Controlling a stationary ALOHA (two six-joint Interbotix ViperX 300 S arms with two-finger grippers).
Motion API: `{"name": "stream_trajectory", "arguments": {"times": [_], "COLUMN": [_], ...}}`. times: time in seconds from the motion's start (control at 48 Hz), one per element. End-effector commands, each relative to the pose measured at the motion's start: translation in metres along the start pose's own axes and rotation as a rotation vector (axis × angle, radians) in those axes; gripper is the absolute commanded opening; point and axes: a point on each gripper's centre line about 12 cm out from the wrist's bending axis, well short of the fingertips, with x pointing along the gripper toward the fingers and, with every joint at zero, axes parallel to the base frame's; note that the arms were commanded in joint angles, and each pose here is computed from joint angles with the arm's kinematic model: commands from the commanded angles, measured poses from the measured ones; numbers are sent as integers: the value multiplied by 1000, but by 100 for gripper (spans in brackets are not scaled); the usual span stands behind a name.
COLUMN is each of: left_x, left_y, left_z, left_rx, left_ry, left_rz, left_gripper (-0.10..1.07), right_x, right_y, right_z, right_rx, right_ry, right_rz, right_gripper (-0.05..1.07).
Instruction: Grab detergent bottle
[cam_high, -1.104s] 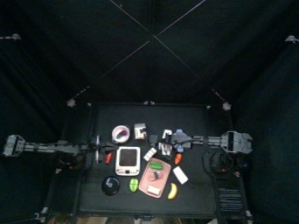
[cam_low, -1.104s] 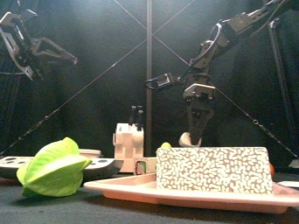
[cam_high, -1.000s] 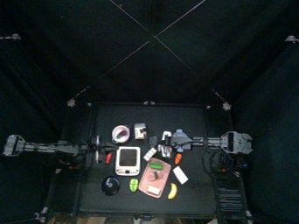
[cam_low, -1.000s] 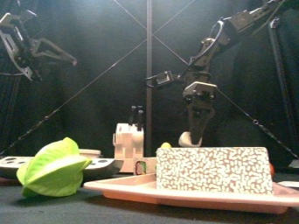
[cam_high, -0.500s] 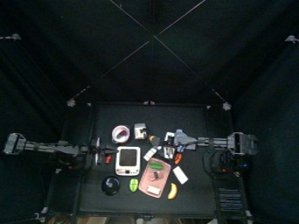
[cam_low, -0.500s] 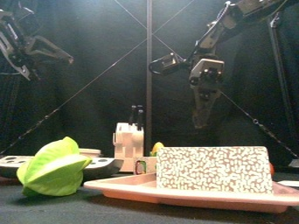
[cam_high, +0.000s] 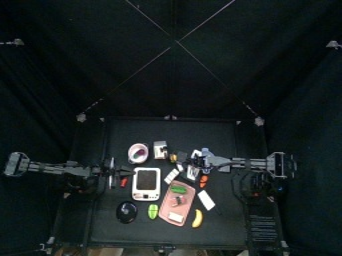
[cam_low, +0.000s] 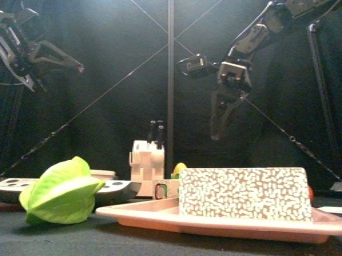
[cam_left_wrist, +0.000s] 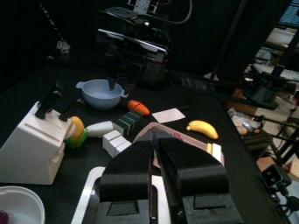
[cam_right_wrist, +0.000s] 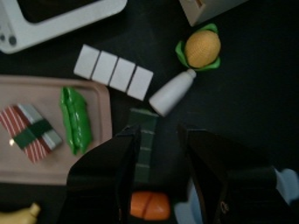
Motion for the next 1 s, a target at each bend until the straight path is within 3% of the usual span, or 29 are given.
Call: {"name": "stream_trajectory", "arguments": {"times": [0.0, 0.188, 0.542, 0.979], "left_x": [4, 5, 5, 4], "left_y": [-2, -2, 16, 17], "left_z": [14, 18, 22, 18], "left_rx": [5, 2, -3, -4], "left_ry": [-38, -48, -67, -57], "left_rz": [-5, -1, 88, 92], "left_gripper": [47, 47, 47, 47], "right_x": [6, 26, 32, 62], "right_y": [2, -2, -12, -8], "right_z": [6, 3, 15, 14], "right_rx": [82, 270, 411, 416], "right_ry": [-23, 17, -51, 40], "right_rz": [9, -41, -163, -218], "right_gripper": [77, 78, 96, 96]}}
